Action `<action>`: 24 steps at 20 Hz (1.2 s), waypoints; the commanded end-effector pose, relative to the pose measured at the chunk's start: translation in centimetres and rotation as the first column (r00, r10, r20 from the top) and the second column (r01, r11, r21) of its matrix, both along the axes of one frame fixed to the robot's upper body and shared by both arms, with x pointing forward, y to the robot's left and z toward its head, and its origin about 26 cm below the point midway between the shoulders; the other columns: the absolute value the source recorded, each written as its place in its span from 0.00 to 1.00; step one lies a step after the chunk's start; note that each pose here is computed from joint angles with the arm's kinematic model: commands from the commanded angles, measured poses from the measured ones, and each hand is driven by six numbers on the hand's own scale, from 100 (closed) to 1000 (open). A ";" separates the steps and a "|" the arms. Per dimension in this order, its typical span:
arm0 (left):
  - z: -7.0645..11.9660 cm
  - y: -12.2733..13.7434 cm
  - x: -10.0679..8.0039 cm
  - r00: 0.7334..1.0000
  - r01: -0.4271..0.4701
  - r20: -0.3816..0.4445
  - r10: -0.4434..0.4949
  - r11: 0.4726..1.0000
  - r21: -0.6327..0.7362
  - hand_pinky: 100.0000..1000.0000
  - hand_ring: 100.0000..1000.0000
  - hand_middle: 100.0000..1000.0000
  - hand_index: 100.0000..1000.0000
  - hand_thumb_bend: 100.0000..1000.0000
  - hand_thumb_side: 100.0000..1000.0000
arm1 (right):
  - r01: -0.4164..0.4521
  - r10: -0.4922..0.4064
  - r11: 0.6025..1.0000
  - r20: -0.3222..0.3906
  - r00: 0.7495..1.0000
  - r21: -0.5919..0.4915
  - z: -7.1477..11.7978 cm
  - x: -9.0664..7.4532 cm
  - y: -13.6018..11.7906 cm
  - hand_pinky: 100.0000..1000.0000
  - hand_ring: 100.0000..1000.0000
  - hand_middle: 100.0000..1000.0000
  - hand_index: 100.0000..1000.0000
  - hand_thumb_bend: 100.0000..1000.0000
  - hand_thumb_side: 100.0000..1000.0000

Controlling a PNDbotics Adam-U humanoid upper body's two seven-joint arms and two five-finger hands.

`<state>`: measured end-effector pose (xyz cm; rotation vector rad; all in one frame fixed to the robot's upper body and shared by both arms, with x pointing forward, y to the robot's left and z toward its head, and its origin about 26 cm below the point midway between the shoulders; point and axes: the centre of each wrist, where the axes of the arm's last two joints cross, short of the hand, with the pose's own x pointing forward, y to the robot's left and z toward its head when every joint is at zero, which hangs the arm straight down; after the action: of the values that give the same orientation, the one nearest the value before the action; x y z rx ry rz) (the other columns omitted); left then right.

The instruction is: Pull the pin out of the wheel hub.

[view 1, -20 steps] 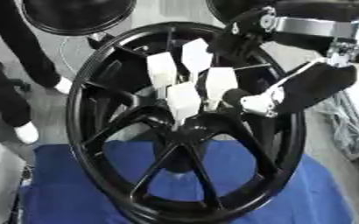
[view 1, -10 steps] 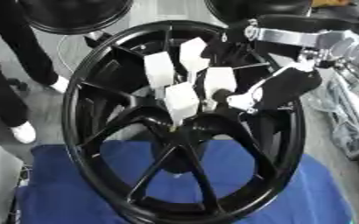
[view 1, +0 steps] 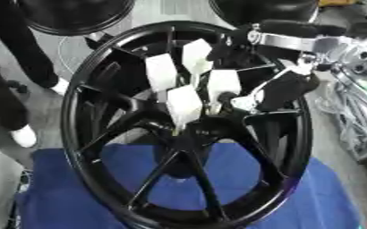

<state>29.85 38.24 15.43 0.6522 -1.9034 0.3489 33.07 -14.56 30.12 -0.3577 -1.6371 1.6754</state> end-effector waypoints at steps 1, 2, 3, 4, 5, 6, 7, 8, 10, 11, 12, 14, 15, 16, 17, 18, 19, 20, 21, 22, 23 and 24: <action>0.9 0.2 -0.2 1.000 -0.001 0.025 0.001 1.000 0.016 0.89 0.75 0.74 0.77 0.15 0.73 | 0.021 -0.020 1.000 0.036 0.999 -0.005 0.8 0.5 -0.6 0.78 0.82 0.80 0.82 0.21 0.16; 0.9 0.2 -0.2 1.000 -0.001 0.025 0.001 1.000 0.015 0.89 0.75 0.74 0.77 0.15 0.73 | 0.024 -0.024 1.000 0.034 0.999 -0.007 0.8 0.7 -0.6 0.78 0.82 0.80 0.82 0.21 0.16; 0.9 0.2 -0.2 1.000 -0.001 0.025 0.001 1.000 0.015 0.89 0.75 0.74 0.77 0.15 0.74 | 0.028 -0.027 1.000 0.032 0.999 -0.008 0.7 0.8 -0.7 0.78 0.82 0.80 0.82 0.20 0.16; 0.8 0.2 -0.2 1.000 0.000 0.024 0.000 1.000 0.014 0.89 0.75 0.74 0.77 0.15 0.74 | 0.031 -0.031 0.999 0.030 0.999 -0.010 0.6 1.0 -0.7 0.78 0.82 0.80 0.82 0.20 0.16; 0.8 0.2 -0.2 1.000 0.000 0.023 0.000 1.000 0.014 0.89 0.75 0.74 0.77 0.15 0.74 | 0.033 -0.033 0.999 0.027 0.999 -0.011 0.5 1.1 -0.8 0.78 0.82 0.80 0.82 0.20 0.16; 0.8 0.2 -0.2 1.000 0.000 0.023 0.000 1.000 0.013 0.89 0.75 0.74 0.77 0.14 0.74 | 0.034 -0.034 0.999 0.025 0.999 -0.012 0.5 1.2 -0.8 0.78 0.82 0.79 0.82 0.20 0.16; 0.8 0.2 -0.2 1.000 0.000 0.022 0.000 1.000 0.013 0.89 0.75 0.74 0.77 0.14 0.74 | 0.034 -0.034 0.999 0.024 0.999 -0.012 0.4 1.3 -0.8 0.78 0.82 0.79 0.82 0.20 0.16; 0.8 0.2 -0.2 1.000 0.000 0.022 0.000 1.000 0.012 0.89 0.75 0.74 0.77 0.14 0.74 | 0.033 -0.033 0.999 0.022 0.999 -0.014 0.4 1.3 -0.8 0.78 0.81 0.79 0.81 0.19 0.15; 0.7 0.2 -0.2 1.000 0.002 0.022 -0.002 1.000 0.012 0.89 0.75 0.74 0.77 0.14 0.74 | 0.032 -0.031 0.999 0.017 0.999 -0.017 0.3 1.4 -0.8 0.78 0.80 0.78 0.81 0.19 0.15; 0.7 0.2 -0.2 1.000 0.002 0.021 -0.002 1.000 0.012 0.89 0.75 0.74 0.77 0.14 0.74 | 0.032 -0.031 0.999 0.013 0.999 -0.019 0.2 1.4 -0.8 0.78 0.80 0.78 0.80 0.19 0.15; 0.7 0.2 -0.2 1.000 0.002 0.021 -0.002 1.000 0.011 0.89 0.75 0.74 0.77 0.14 0.74 | 0.032 -0.032 0.999 0.009 0.999 -0.021 0.2 1.5 -0.8 0.77 0.79 0.77 0.80 0.18 0.15; 0.7 0.2 -0.2 1.000 0.002 0.020 -0.002 1.000 0.010 0.89 0.75 0.74 0.77 0.14 0.74 | 0.033 -0.033 0.999 0.004 0.999 -0.022 0.1 1.5 -0.8 0.77 0.79 0.77 0.80 0.18 0.15; 0.7 0.2 -0.2 1.000 0.003 0.020 -0.003 1.000 0.010 0.89 0.75 0.74 0.77 0.14 0.74 | 0.033 -0.033 0.999 0.001 0.999 -0.023 0.1 1.6 -0.8 0.77 0.79 0.77 0.80 0.18 0.15; 0.7 0.2 -0.2 1.000 0.003 0.019 -0.003 1.000 0.010 0.89 0.75 0.74 0.77 0.14 0.74 | 0.032 -0.032 0.999 -0.001 0.999 -0.024 0.0 1.6 -0.8 0.77 0.79 0.77 0.79 0.18 0.15; 0.7 0.2 -0.2 1.000 0.003 0.019 -0.004 1.000 0.010 0.89 0.75 0.74 0.77 0.14 0.74 | 0.032 -0.032 0.999 -0.004 0.999 -0.026 0.0 1.6 -0.7 0.77 0.78 0.77 0.79 0.17 0.14; 0.7 0.1 -0.2 1.000 0.004 0.020 -0.004 1.000 0.010 0.89 0.75 0.74 0.77 0.14 0.74 | 0.032 -0.032 0.999 -0.006 0.999 -0.027 -0.1 1.7 -0.7 0.77 0.78 0.76 0.79 0.17 0.14; 0.7 0.1 -0.2 1.000 0.004 0.020 -0.004 1.000 0.010 0.89 0.75 0.74 0.77 0.14 0.74 | 0.033 -0.034 0.999 -0.009 0.999 -0.030 -0.2 1.7 -0.7 0.77 0.78 0.76 0.79 0.17 0.14; 0.7 0.1 -0.2 1.000 0.004 0.021 -0.004 1.000 0.009 0.89 0.75 0.74 0.77 0.14 0.74 | 0.035 -0.035 0.999 -0.013 0.999 -0.032 -0.3 1.8 -0.7 0.77 0.78 0.76 0.79 0.17 0.14; 0.7 0.1 -0.2 1.000 0.004 0.021 -0.004 1.000 0.009 0.89 0.75 0.74 0.77 0.14 0.74 | 0.036 -0.036 0.999 -0.016 0.999 -0.035 -0.4 1.8 -0.7 0.76 0.77 0.76 0.78 0.16 0.14; 0.7 0.2 -0.2 1.000 0.004 0.021 -0.004 1.000 0.009 0.89 0.75 0.74 0.77 0.14 0.75 | 0.037 -0.038 0.999 -0.019 0.999 -0.036 -0.5 1.9 -0.7 0.76 0.77 0.75 0.78 0.16 0.14; 0.7 0.2 -0.2 1.000 0.004 0.021 -0.004 1.000 0.009 0.89 0.75 0.74 0.77 0.14 0.75 | 0.038 -0.038 0.999 -0.022 0.999 -0.037 -0.6 1.9 -0.7 0.76 0.76 0.75 0.77 0.16 0.13; 0.6 0.2 -0.2 1.000 0.004 0.020 -0.004 1.000 0.008 0.89 0.75 0.74 0.77 0.14 0.75 | 0.039 -0.039 0.999 -0.024 0.999 -0.037 -0.7 2.0 -0.6 0.75 0.76 0.74 0.77 0.15 0.13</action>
<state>29.77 38.17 15.12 0.6443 -1.8968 0.3530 35.04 -14.99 28.76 -0.3539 -1.5631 1.6759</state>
